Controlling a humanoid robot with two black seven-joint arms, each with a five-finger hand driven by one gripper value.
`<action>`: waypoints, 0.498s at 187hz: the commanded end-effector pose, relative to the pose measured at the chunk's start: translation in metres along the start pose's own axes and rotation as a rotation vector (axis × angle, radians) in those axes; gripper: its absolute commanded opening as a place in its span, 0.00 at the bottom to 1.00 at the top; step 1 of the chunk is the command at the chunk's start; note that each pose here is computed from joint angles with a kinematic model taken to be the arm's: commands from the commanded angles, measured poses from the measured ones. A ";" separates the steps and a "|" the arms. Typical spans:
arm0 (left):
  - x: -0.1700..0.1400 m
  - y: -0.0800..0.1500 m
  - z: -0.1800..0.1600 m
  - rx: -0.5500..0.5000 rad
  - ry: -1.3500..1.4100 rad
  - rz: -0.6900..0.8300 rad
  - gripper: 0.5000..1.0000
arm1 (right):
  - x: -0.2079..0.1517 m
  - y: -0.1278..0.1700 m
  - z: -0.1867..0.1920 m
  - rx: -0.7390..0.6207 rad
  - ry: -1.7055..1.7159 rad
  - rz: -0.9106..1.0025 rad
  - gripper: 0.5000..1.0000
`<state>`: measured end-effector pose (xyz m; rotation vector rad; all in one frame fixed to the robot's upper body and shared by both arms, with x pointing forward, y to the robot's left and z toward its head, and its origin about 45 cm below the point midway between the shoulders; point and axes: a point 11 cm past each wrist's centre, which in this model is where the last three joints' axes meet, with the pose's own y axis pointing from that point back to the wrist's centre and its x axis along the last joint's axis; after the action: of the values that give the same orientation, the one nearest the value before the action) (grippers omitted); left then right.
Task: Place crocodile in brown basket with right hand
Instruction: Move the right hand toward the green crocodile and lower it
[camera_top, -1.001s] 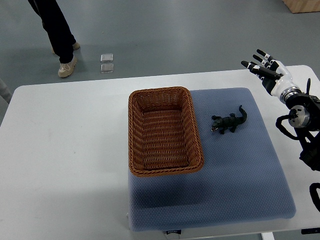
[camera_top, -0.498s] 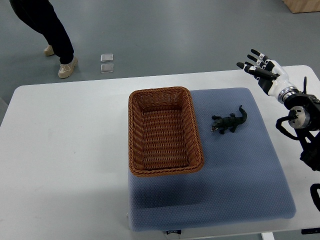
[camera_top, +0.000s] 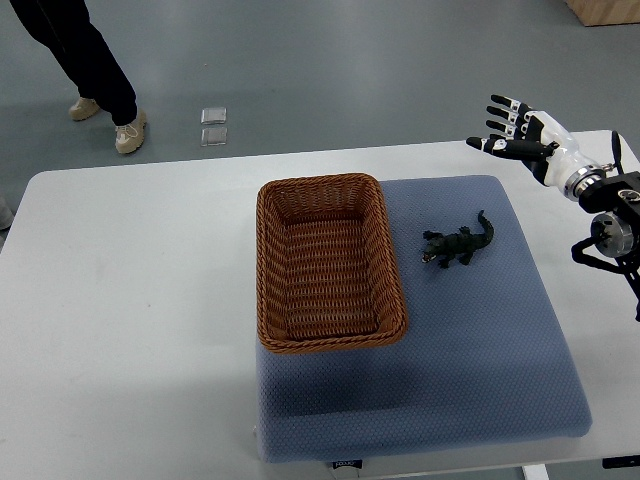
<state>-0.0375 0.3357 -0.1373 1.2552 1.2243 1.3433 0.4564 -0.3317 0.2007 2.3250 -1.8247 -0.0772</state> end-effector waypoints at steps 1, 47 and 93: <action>0.000 0.000 0.001 -0.001 0.000 0.000 1.00 | -0.007 0.003 -0.001 -0.006 0.099 -0.065 0.86; 0.000 0.000 0.000 0.000 0.000 0.000 1.00 | -0.018 0.010 -0.001 -0.031 0.448 -0.226 0.86; 0.000 0.000 -0.001 0.002 0.000 0.000 1.00 | -0.021 0.021 0.008 -0.074 0.815 -0.380 0.85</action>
<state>-0.0372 0.3357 -0.1373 1.2548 1.2239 1.3434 0.4355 -0.3152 0.1999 2.2093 -1.1190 0.5349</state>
